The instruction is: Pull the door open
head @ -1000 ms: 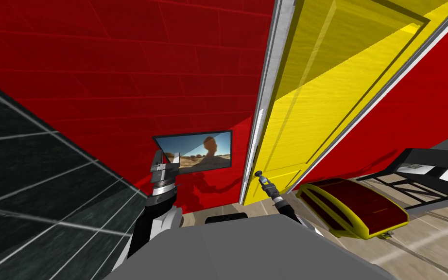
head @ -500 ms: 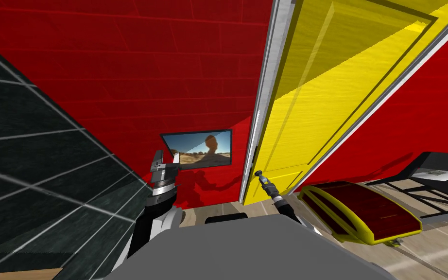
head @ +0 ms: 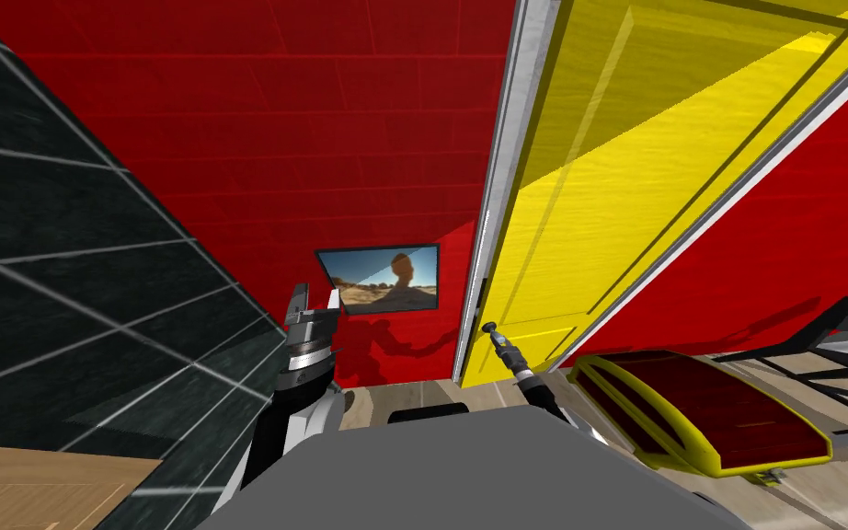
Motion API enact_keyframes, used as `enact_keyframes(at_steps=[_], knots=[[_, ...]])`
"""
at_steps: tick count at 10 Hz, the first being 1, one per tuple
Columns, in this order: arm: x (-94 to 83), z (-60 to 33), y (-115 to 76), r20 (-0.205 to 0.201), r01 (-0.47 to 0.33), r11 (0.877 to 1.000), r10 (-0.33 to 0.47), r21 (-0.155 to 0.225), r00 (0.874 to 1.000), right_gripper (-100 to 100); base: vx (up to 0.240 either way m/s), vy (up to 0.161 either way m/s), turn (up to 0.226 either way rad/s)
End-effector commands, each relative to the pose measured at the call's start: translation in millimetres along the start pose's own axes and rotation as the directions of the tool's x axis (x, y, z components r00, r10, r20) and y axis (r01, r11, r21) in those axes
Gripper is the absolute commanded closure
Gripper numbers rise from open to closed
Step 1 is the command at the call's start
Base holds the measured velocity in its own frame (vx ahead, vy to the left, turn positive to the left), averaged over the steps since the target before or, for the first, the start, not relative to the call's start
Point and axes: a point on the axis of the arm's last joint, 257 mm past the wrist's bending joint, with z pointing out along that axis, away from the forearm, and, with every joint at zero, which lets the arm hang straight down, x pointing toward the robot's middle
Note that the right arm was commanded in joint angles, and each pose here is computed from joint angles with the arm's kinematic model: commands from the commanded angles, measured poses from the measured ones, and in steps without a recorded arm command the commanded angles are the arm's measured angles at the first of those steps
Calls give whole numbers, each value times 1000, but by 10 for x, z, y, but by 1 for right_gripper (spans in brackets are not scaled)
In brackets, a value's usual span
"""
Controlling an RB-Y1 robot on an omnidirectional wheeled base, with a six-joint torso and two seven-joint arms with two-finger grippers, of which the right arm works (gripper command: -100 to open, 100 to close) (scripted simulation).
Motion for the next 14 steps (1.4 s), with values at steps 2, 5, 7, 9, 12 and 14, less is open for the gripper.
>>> enact_keyframes(at_steps=[2, 5, 7, 9, 12, 14], knots=[[4, 13, -9, 6, -88, 996, 88, 11, 996, 100, -58, -30, 85], [-10, 41, -25, 17, -182, 983, 182, 22, 983, 100, -52, -34, 83], [-15, 51, -32, 22, -222, 975, 221, 25, 975, 100, -47, -29, 60], [-24, 70, -44, 32, -291, 956, 290, 31, 956, 100, -35, -20, 64], [-33, 90, -57, 44, -366, 930, 364, 35, 930, 100, -41, -24, 57], [-37, 100, -63, 50, -404, 914, 402, 37, 914, 100, -41, -28, 62]])
